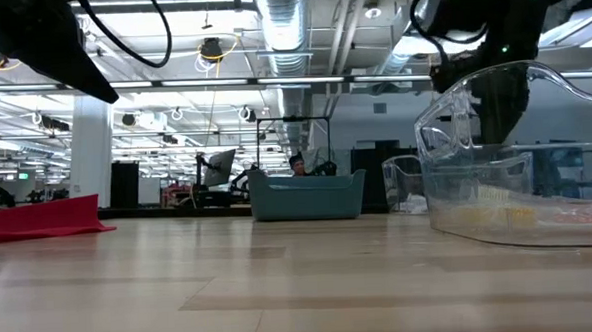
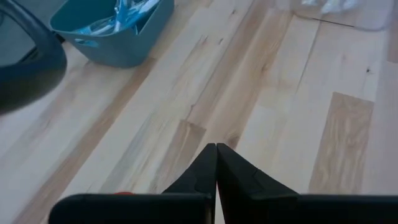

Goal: Pick & Place Toothbrushes
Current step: Adjust the bottom transparent bin on the table

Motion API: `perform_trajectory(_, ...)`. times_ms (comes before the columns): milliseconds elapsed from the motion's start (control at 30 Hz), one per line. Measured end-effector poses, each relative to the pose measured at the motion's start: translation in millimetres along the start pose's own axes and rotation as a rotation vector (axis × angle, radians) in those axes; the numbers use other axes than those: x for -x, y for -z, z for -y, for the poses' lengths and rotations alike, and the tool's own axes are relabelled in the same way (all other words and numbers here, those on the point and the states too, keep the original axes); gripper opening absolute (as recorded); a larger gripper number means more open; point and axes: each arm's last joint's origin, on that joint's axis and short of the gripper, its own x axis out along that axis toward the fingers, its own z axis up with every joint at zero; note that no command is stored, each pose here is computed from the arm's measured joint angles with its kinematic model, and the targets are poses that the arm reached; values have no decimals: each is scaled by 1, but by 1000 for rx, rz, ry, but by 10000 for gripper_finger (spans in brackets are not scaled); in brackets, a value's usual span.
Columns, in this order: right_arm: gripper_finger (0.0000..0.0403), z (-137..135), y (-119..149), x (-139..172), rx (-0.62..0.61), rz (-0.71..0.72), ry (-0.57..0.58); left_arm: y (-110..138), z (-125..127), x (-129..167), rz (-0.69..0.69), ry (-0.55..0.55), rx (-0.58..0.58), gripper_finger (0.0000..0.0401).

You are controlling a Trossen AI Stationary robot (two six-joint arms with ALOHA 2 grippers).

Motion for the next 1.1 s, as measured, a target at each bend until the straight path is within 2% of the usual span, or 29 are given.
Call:
perform_trajectory(167,1,-12,3,-12,46,-69,-9,0,1,1,0,9,2,2)
perform_trajectory(267,1,-17,3,-12,74,-45,33,0,1,1,1,12,1,2)
perform_trajectory(367,1,-26,-7,-2,98,52,18,0,1,1,4,11,2,2)
perform_trajectory(500,0,-44,-28,21,170,226,-79,0,2,1,11,12,4,2)
perform_trajectory(633,0,-66,-46,36,187,364,-177,-1,3,1,15,18,13,2)
perform_trajectory(800,0,-100,-49,26,262,323,-181,1,5,4,21,38,6,2)
perform_trajectory(1100,0,-158,-48,-5,433,96,-95,4,9,10,30,72,-4,2)
